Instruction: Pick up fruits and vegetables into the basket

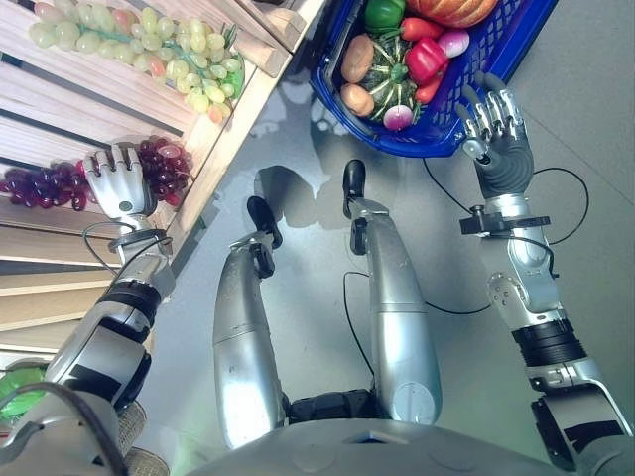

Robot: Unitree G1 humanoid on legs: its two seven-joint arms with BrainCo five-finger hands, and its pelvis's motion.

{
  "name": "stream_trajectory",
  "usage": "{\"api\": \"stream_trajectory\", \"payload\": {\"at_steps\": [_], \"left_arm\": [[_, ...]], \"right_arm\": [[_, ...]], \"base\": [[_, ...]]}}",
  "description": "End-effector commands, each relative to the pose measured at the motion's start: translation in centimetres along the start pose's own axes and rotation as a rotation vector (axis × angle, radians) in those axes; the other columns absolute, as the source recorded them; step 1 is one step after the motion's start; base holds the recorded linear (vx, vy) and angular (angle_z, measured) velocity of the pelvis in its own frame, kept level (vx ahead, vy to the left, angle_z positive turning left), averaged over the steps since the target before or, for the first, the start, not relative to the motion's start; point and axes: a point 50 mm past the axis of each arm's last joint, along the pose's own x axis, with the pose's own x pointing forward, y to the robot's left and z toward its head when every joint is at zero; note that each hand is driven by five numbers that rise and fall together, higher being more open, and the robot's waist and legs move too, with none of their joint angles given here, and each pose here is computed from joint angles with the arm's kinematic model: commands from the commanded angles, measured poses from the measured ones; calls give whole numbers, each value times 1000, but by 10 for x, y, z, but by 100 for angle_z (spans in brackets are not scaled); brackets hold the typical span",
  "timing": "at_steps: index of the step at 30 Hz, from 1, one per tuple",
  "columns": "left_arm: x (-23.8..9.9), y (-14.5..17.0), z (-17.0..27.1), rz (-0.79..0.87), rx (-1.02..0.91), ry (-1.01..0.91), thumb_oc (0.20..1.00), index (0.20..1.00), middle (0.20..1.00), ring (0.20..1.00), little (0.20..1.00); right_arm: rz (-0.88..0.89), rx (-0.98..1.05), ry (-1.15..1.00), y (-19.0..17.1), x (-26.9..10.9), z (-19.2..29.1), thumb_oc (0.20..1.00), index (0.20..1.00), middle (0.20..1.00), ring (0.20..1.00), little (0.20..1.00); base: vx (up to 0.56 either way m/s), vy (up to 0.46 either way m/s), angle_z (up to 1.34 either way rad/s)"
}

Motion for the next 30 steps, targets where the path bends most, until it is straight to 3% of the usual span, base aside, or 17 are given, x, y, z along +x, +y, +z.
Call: {"api": "stream_trajectory", "payload": {"at_steps": [1,9,15,19,25,30], "left_arm": [[-10,-6,-18,29,-53,55,200,200,200,200,200],[-7,5,-10,73,-536,198,200,200,200,200,200],[-10,18,7,35,-1098,216,200,200,200,200,200],[-10,40,12,67,-1367,96,200,200,200,200,200],[-10,79,21,87,-1662,-86,200,200,200,200,200],[-13,104,36,84,-1709,-234,200,200,200,200,200]], "right_arm": [[55,-43,-116,4,-7,24,1000,1000,1000,1000,1000],[75,-51,-83,6,-14,19,1000,1000,1000,1000,1000],[-19,-126,108,1,-25,-7,1000,1000,1000,1000,1000],[-61,-237,276,-7,-37,-28,1000,1000,1000,1000,1000],[25,-427,312,2,-36,-32,1000,1000,1000,1000,1000],[89,-541,345,12,-23,-36,1000,1000,1000,1000,1000]], "base": [[0,0,0],[0,-2,0],[4,-11,3],[3,-25,7],[5,-33,5],[0,0,0]]}}
